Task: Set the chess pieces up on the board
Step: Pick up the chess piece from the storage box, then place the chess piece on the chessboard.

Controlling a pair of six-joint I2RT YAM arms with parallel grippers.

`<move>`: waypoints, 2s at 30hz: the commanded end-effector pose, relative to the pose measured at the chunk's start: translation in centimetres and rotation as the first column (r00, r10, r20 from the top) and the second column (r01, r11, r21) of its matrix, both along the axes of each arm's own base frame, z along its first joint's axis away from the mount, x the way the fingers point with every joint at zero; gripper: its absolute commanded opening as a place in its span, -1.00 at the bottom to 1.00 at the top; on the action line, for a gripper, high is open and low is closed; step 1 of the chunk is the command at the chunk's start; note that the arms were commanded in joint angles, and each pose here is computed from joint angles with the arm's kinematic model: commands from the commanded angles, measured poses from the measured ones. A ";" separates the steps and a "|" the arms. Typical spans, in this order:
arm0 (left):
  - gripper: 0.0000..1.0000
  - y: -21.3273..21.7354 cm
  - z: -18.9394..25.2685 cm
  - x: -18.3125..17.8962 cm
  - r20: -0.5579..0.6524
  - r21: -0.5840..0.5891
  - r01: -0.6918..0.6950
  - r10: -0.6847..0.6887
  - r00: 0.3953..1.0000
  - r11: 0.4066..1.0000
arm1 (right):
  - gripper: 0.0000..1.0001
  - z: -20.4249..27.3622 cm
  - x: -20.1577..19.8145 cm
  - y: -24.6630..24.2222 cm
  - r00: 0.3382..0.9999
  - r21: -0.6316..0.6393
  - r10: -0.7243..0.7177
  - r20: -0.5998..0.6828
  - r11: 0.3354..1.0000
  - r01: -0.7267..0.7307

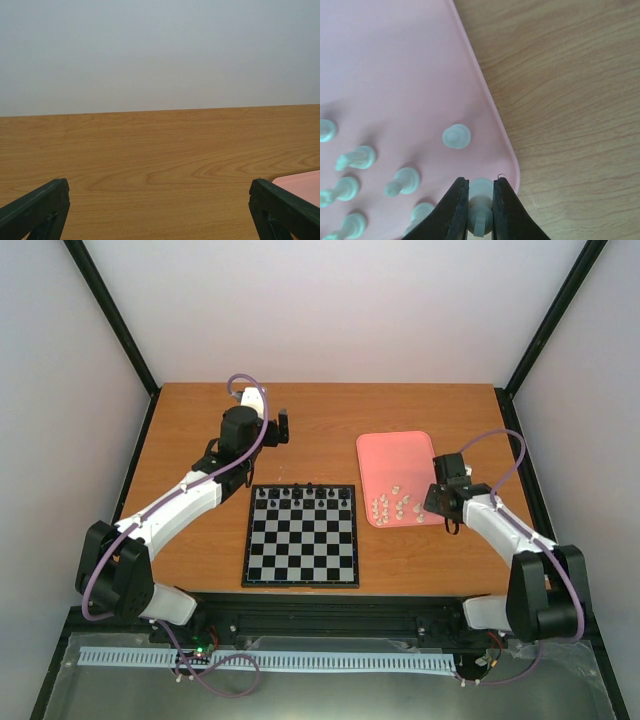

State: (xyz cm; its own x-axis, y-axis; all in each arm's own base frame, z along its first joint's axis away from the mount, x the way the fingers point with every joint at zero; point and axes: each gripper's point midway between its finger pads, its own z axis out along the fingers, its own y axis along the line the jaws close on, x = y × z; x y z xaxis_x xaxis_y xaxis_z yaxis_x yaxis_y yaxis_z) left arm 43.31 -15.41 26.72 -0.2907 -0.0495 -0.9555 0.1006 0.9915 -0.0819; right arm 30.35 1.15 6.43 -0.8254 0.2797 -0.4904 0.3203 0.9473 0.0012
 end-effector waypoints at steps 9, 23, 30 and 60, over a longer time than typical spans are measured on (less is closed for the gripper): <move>0.99 0.3 0.8 0.6 0.016 -0.019 -0.021 0.022 1.000 1.000 | -0.95 7.7 -0.3 4.3 0.977 0.007 0.178 0.117 0.984 -0.180; 1.00 2.0 0.3 0.5 -0.004 -0.028 -0.118 0.118 0.993 0.993 | -0.94 8.1 -4.3 21.2 0.766 -0.012 0.639 0.070 0.768 -0.640; 0.99 2.6 -0.6 0.4 -0.025 -0.032 -0.142 0.141 0.990 0.989 | -0.94 6.6 -6.8 25.9 0.670 0.007 0.740 0.050 0.671 -0.742; 0.99 4.6 -3.9 0.1 -0.101 -0.040 -0.193 0.188 0.977 0.980 | -0.94 3.4 -16.9 34.9 0.305 0.072 0.938 -0.165 0.320 -0.945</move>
